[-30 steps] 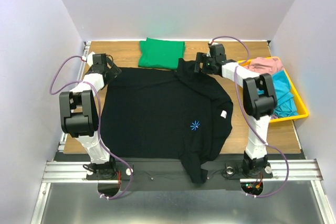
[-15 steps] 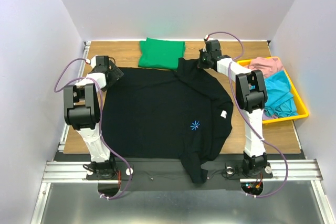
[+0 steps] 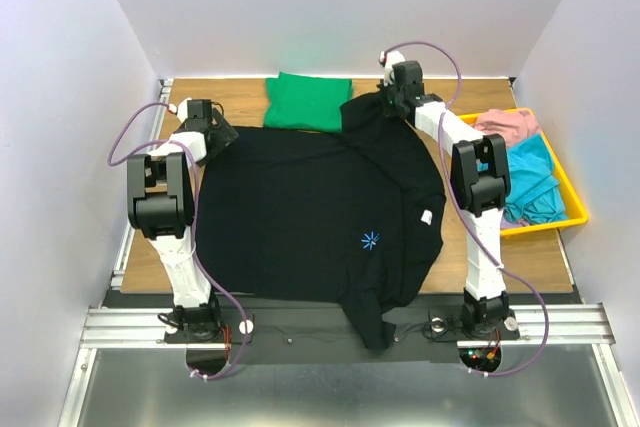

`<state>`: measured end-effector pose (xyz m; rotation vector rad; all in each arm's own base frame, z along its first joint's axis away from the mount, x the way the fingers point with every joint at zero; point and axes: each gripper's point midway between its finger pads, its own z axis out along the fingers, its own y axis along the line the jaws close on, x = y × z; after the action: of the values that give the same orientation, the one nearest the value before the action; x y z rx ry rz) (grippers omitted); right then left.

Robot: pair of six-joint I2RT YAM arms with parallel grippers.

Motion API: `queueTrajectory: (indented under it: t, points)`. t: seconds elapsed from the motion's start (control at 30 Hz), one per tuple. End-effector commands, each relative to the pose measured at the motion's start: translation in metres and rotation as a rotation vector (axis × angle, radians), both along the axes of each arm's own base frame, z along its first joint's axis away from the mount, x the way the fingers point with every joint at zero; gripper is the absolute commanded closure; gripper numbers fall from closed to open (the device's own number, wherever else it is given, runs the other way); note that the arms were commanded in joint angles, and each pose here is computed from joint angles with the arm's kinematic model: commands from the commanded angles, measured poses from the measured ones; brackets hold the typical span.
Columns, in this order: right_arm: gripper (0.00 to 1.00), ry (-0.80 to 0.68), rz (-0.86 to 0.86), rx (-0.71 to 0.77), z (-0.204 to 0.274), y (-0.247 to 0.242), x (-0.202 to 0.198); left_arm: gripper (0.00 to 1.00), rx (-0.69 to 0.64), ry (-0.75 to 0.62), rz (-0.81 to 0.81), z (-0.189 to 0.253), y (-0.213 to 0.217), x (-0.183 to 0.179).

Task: Fold and stack the t-shirts
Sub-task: Flatten the tshirt out

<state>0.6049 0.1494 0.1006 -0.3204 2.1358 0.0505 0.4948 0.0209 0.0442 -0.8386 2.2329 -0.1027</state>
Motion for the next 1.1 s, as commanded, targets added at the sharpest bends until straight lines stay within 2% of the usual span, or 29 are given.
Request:
queueTrajectory:
  t: [0.0,0.1,0.17,0.2,0.23,0.3,0.43,0.53,0.57,0.67,0.8,0.93,1.07]
  points:
    - [0.99,-0.148,0.002,-0.130,0.033,-0.007,0.037,0.01,0.017,0.029,-0.007,-0.008,-0.001,0.003]
    - [0.99,-0.173,-0.115,-0.200,0.027,-0.026,0.056,0.02,0.023,0.041,0.000,-0.012,0.000,0.004]
    - [0.83,-0.194,-0.238,-0.236,0.022,-0.044,0.069,0.02,0.031,0.052,0.007,-0.013,0.002,0.004]
    - [0.50,-0.196,-0.258,-0.235,0.018,-0.045,0.071,0.02,0.032,0.049,0.011,-0.011,0.002,0.006]
    - [0.31,-0.199,-0.272,-0.229,0.020,-0.046,0.071,0.02,0.033,0.050,0.012,-0.010,0.002,0.005]
    - [0.00,-0.197,-0.278,-0.187,0.024,-0.043,0.067,0.02,0.032,0.037,0.007,-0.004,0.001,0.009]
    - [0.00,-0.211,-0.298,-0.100,0.060,-0.041,0.046,0.02,0.042,0.005,-0.004,0.016,-0.005,0.014]
    - [0.00,-0.212,-0.265,-0.001,0.097,-0.033,0.009,0.02,0.063,-0.023,0.006,0.035,-0.004,0.014]
    - [0.00,-0.203,-0.258,0.071,0.104,-0.027,-0.001,0.02,0.062,-0.036,0.011,0.041,-0.004,0.013]
    - [0.00,-0.155,-0.266,0.194,0.117,-0.028,-0.063,0.02,0.064,-0.079,-0.012,0.068,-0.021,0.005]
    - [0.00,-0.035,-0.287,0.313,0.099,-0.026,-0.119,0.02,0.069,-0.077,-0.013,0.077,-0.027,-0.020]
    - [0.00,0.136,-0.330,0.424,0.055,-0.025,-0.192,0.02,0.052,-0.042,-0.003,0.060,-0.028,-0.058]
    - [0.00,0.213,-0.367,0.415,0.021,-0.033,-0.225,0.01,0.056,-0.011,-0.020,0.044,-0.028,-0.071]
